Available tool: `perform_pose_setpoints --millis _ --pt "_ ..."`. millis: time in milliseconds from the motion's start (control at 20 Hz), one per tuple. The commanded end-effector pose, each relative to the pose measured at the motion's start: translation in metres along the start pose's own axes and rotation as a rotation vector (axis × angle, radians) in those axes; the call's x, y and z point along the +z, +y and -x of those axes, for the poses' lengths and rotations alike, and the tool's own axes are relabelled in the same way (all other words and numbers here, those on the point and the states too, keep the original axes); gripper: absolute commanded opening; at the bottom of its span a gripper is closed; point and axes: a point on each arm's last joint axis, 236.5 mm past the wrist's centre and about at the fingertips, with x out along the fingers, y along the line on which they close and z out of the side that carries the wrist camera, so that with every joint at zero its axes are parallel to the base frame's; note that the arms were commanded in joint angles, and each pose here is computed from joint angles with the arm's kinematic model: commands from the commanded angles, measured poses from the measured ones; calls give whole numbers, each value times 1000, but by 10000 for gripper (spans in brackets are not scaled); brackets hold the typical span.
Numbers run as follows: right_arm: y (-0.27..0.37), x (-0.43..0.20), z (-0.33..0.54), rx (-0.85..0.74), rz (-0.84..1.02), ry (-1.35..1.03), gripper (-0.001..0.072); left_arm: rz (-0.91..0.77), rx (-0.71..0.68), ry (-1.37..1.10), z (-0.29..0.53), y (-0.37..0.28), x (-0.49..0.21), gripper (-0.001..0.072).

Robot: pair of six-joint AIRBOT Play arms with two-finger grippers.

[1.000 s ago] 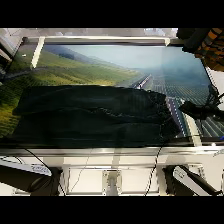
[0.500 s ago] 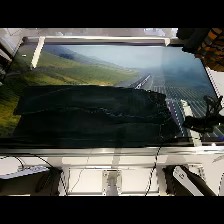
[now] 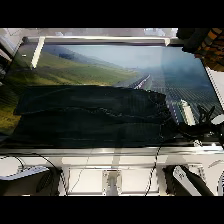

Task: Fold the clothes and pants, and hang the long-sleeved shirts on hangers.

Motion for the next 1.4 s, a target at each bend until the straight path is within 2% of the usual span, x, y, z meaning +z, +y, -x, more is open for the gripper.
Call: perform_pose_setpoints --millis 0,350,600,800,1350 --pt "6 -5 -2 29 -18 16 480 -9 114 33 -4 19 -5 379" --pt "8 -11 -2 36 -18 40 480 -65 149 -38 -25 18 28 379" --pt "18 -8 -1 76 -34 31 480 -111 56 -66 -54 -3 46 356" --pt "24 -7 -1 102 -44 25 480 -134 68 -116 -56 -6 60 339" --pt "23 -4 -1 98 -43 14 480 -125 49 5 -56 -9 31 338"
